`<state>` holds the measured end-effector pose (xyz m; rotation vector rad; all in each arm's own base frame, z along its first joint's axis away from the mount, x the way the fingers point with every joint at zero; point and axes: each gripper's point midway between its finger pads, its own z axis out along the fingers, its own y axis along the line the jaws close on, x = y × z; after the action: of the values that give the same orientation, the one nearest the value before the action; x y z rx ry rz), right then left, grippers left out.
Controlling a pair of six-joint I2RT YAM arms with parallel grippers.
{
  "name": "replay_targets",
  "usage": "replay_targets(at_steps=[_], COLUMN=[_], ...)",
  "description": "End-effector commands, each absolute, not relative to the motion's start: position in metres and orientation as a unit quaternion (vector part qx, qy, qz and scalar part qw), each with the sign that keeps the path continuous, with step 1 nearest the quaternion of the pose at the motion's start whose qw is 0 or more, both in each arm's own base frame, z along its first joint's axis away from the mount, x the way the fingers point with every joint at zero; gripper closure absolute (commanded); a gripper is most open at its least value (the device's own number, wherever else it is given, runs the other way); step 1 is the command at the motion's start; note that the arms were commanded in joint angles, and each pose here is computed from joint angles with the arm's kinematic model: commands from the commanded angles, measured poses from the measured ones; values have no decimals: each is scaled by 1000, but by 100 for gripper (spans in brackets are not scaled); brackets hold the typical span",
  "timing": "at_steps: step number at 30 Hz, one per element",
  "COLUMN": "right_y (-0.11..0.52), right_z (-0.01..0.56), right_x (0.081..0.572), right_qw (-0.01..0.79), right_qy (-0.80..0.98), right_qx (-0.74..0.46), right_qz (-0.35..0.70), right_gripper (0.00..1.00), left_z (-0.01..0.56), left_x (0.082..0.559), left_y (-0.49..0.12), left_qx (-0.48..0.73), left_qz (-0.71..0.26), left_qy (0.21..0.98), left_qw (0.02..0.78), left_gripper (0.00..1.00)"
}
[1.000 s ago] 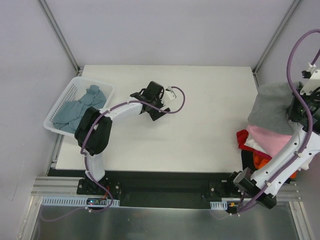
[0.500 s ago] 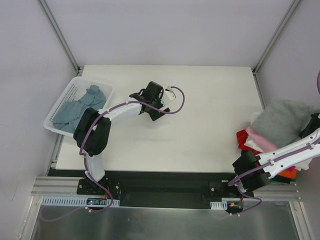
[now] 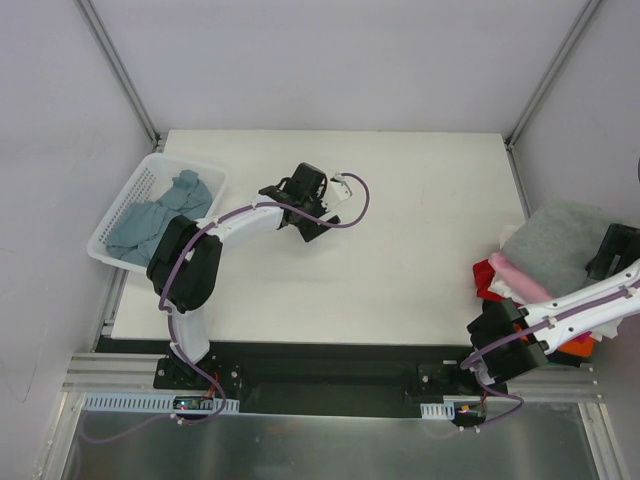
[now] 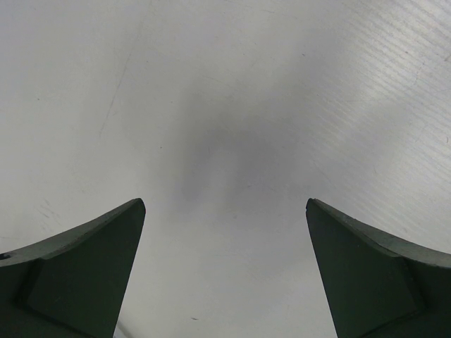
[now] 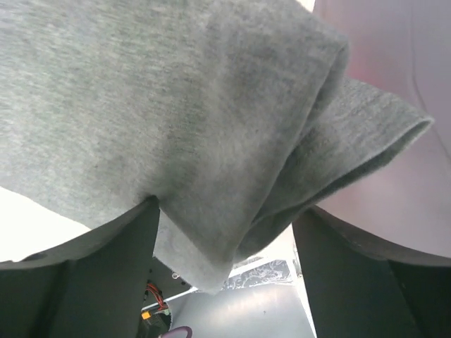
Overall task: Fold and stack the t-shirts
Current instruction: Put the neatly folded tshirt into the corner of the board with the right arm
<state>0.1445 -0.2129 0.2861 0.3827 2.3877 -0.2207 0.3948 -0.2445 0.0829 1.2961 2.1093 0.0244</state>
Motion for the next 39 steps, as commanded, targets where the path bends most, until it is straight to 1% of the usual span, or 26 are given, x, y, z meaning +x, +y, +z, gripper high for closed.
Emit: replay_targets(at_steps=[1, 3, 10, 15, 25, 30, 32, 35, 39], right_y=[-200, -190, -145, -148, -197, -214, -217, -210, -191], right_z=[325, 333, 353, 345, 278, 218, 211, 217, 248], right_x=[148, 149, 162, 174, 194, 197, 197, 197, 198], right_qw=[396, 404, 442, 436, 376, 318, 315, 325, 356], right_qy=[901, 898, 885, 890, 918, 942, 943, 940, 929], right_qx=[120, 108, 62, 59, 83, 91, 89, 81, 63], right_qz=[-131, -138, -134, -119, -98, -62, -66, -67, -79], right_gripper=[18, 14, 8, 7, 7, 7, 7, 6, 4], left_z=[101, 105, 130, 130, 122, 123, 126, 129, 133], left_x=[395, 396, 401, 399, 395, 390, 390, 390, 390], left_y=[-247, -247, -251, -247, -245, -241, -239, -237, -236], left_qx=[485, 482, 468, 469, 473, 473, 472, 472, 466], left_qz=[-2, -3, -10, -3, 0, 0, 2, 8, 10], left_qy=[801, 801, 794, 794, 796, 797, 796, 794, 796], left_qw=[350, 355, 387, 386, 377, 377, 379, 382, 386], left_gripper=[1, 1, 1, 1, 1, 1, 1, 1, 1])
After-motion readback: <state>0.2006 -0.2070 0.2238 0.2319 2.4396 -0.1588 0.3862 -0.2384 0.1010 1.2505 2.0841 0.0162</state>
